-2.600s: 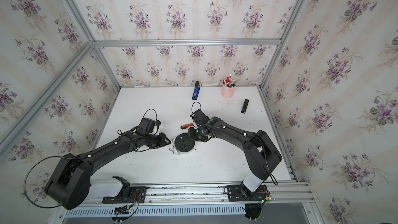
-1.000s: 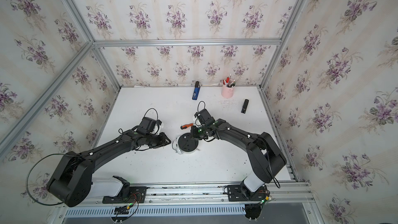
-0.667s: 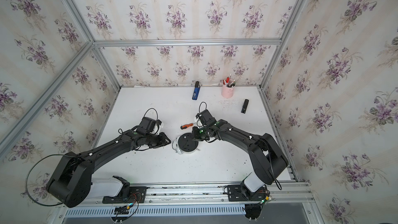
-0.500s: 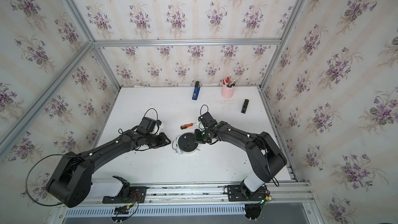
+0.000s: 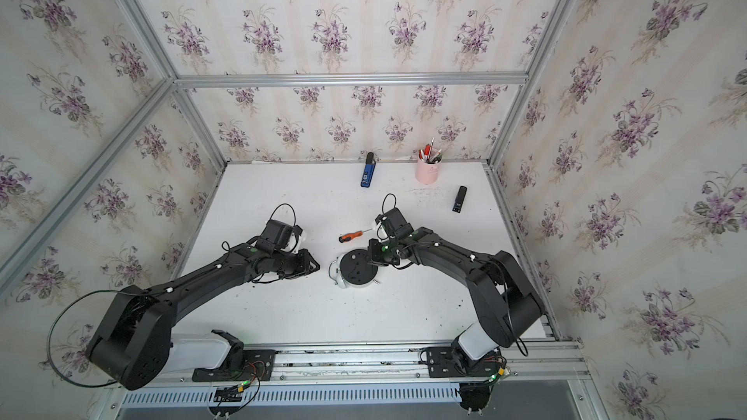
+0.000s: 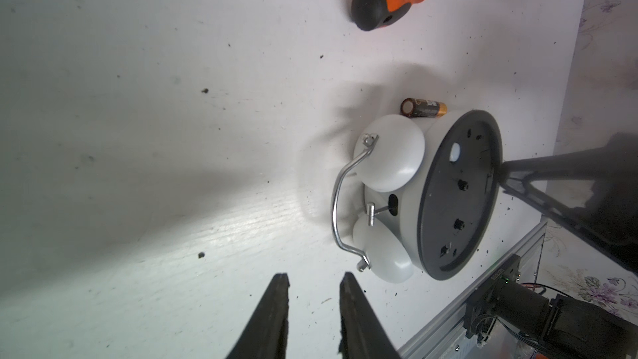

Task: Remove the battery from the alarm
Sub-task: Install the cover on the alarm, then adjust the alarm at the center of the board.

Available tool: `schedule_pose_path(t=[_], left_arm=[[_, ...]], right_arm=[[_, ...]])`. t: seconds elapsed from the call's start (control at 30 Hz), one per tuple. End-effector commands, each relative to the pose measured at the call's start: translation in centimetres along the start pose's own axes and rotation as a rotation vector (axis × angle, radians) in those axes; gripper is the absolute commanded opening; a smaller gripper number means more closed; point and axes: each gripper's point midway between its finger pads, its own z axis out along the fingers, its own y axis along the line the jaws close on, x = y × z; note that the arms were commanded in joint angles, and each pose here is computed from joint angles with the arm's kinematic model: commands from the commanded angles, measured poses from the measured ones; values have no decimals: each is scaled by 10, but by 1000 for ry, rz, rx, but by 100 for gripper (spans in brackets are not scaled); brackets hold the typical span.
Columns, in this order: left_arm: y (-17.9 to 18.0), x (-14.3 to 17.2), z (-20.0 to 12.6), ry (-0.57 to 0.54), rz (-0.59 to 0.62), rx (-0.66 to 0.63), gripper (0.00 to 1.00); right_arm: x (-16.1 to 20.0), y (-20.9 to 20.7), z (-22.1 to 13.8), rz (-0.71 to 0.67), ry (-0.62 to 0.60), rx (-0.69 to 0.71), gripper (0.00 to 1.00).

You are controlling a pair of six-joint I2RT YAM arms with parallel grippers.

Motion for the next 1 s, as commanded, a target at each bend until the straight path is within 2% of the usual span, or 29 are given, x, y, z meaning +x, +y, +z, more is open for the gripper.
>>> schedule_pose_path(t=[0.0, 0.1, 0.2, 0.27, 0.33, 0.47, 0.63, 0.73, 0.83, 0.97], left_arm=[[-6, -5, -5, -15, 4, 12, 34], [-13, -9, -11, -27, 12, 29, 38], [-24, -12, -17, -48, 5, 78, 44], [-33, -13, -16, -71, -20, 153, 47], [-43, -15, -12, -94, -43, 250, 51], [-56, -22, -1, -141, -79, 386, 54], [-64, -28, 9, -173, -75, 460, 54], [-63, -26, 12, -170, -69, 459, 54], [-48, -12, 27, -92, -103, 389, 54], [-34, 4, 21, -43, -92, 298, 54]], right_arm=[[-12, 22, -14, -20, -42, -73, 4], [-19, 22, -24, 0, -62, -74, 35], [-10, -7, -24, 57, -32, -15, 63], [-9, -36, -27, 154, -37, -65, 78], [-2, -49, -25, 206, -38, -142, 85], [3, -51, -19, 185, -40, -243, 90], [7, -51, -9, 192, -35, -303, 92], [14, -53, -5, 214, -30, -328, 91], [20, -56, -5, 219, -20, -317, 88], [22, -57, -6, 210, -11, -295, 86]])
